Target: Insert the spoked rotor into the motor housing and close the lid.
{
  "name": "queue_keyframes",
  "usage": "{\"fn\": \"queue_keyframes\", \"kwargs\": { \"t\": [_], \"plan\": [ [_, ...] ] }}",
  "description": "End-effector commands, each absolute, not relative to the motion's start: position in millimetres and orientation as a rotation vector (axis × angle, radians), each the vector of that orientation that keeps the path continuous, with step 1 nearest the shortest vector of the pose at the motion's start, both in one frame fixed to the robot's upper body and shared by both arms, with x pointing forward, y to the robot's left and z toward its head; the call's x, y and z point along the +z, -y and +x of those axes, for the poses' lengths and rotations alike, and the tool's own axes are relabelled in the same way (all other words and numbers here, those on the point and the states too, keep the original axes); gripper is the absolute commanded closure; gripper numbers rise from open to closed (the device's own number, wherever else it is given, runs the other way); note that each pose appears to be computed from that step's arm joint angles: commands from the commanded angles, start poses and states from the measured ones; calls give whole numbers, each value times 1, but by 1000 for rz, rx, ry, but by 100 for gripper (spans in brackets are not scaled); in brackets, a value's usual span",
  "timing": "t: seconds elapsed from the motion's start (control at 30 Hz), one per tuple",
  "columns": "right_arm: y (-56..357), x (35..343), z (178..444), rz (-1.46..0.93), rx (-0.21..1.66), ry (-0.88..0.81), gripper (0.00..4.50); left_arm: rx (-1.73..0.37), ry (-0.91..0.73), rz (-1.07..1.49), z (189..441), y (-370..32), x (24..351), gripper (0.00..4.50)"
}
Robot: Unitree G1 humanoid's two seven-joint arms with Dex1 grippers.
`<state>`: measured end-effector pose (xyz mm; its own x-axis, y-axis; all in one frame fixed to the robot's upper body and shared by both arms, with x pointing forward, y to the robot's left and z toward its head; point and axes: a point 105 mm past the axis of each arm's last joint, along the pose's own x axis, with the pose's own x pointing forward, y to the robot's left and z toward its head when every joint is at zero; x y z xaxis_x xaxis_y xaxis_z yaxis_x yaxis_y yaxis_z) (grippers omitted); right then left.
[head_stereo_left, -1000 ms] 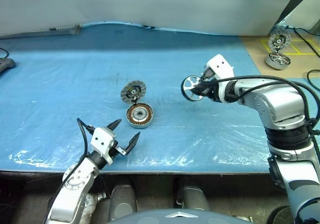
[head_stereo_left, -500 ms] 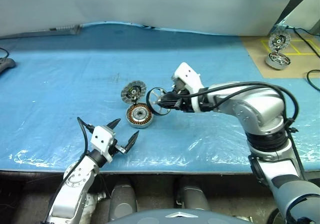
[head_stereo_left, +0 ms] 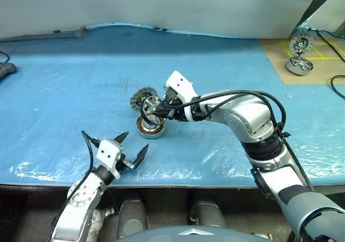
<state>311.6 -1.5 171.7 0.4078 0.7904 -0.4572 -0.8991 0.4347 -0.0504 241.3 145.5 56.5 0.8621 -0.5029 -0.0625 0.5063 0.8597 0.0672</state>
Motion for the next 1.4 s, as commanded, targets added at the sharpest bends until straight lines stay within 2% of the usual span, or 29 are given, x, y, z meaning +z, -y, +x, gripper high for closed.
{"fn": "queue_keyframes", "kwargs": {
  "t": [0.03,0.37,0.63,0.97,1.0,1.17,1.3,1.4],
  "plan": [
    [-7,183,308,-320,1115,-336,332,-525,19,93,241,-144,71,0],
    [-19,158,311,-335,1118,-368,332,-517,23,96,242,-146,72,0],
    [-8,131,315,-362,1096,-432,332,-518,22,95,240,-146,72,0],
    [-3,121,314,-382,1089,-465,332,-520,22,99,239,-145,72,0],
    [-4,121,314,-381,1087,-463,258,-521,22,99,239,-145,72,0],
    [-5,132,320,-381,1058,-424,100,-523,22,99,240,-145,73,0],
    [-5,156,327,-305,1043,-365,100,-525,21,100,240,-145,73,0],
    [-4,170,329,-181,1040,-293,168,-524,22,102,240,-145,73,0]
  ]
}}
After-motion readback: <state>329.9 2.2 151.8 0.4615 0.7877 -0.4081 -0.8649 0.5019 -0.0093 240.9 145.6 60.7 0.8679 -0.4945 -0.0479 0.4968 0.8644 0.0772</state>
